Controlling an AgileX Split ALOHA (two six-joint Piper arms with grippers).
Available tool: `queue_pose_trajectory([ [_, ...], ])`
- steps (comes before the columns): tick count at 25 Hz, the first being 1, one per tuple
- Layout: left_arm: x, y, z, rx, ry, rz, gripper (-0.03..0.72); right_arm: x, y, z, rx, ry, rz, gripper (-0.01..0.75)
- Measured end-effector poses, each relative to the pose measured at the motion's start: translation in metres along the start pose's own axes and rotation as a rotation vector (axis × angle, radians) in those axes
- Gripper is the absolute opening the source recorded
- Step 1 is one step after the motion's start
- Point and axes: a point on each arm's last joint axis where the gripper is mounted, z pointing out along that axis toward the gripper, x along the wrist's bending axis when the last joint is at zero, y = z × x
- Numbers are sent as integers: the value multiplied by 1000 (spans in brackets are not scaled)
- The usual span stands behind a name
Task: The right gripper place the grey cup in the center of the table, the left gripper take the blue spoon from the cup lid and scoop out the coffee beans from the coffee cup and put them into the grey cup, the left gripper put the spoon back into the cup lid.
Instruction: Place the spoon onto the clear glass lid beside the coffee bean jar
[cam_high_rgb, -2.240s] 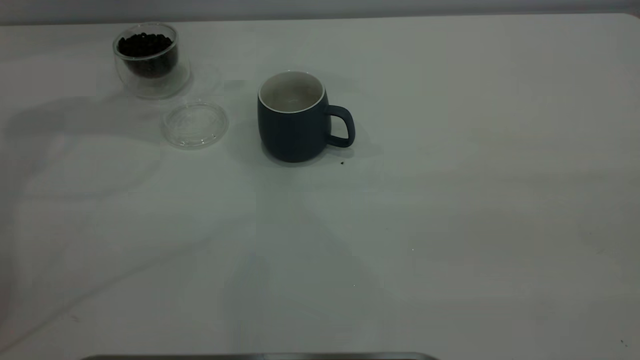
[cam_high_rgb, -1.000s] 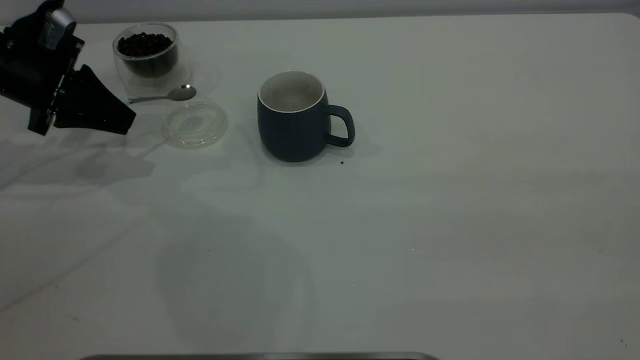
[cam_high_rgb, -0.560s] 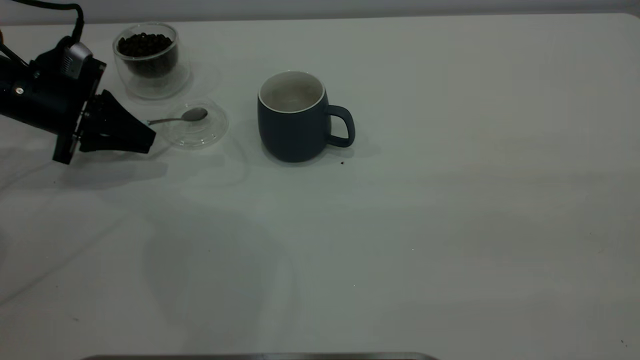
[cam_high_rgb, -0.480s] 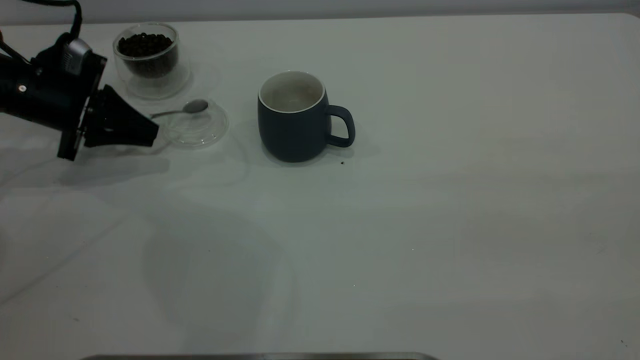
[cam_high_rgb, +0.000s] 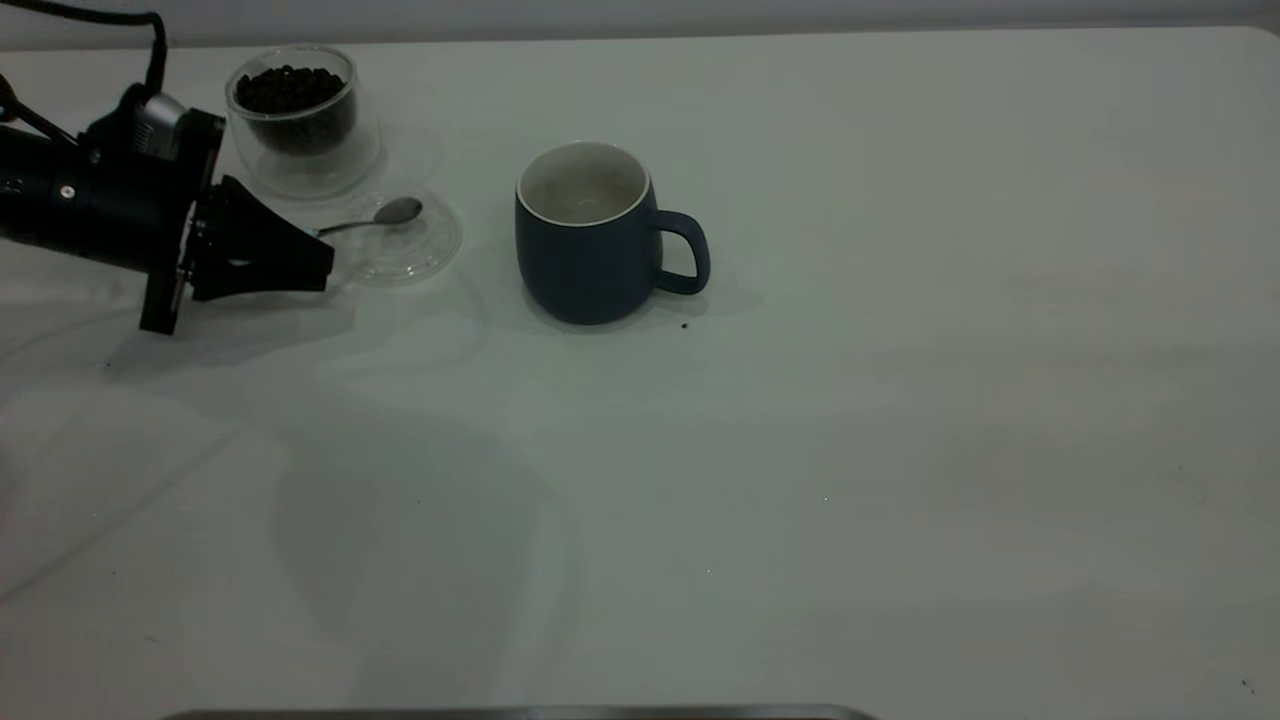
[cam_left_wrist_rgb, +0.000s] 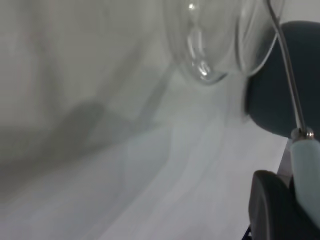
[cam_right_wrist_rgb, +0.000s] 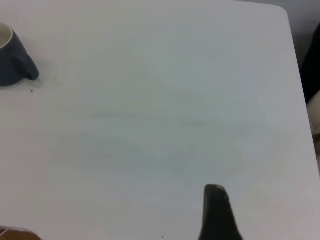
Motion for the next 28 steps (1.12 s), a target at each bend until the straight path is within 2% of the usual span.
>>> queue_pose_trajectory([
  [4, -5, -5, 0, 54, -57, 24, 90, 0, 0, 0, 0, 0, 0, 460],
  [8, -4, -6, 0, 63, -49, 36, 90, 0, 0, 0, 0, 0, 0, 460],
  [22, 4, 0, 0, -6, 41, 9, 90, 0, 0, 0, 0, 0, 0, 460],
  [28, 3, 5, 0, -61, 30, -15, 89, 0, 0, 0, 0, 0, 0, 460],
])
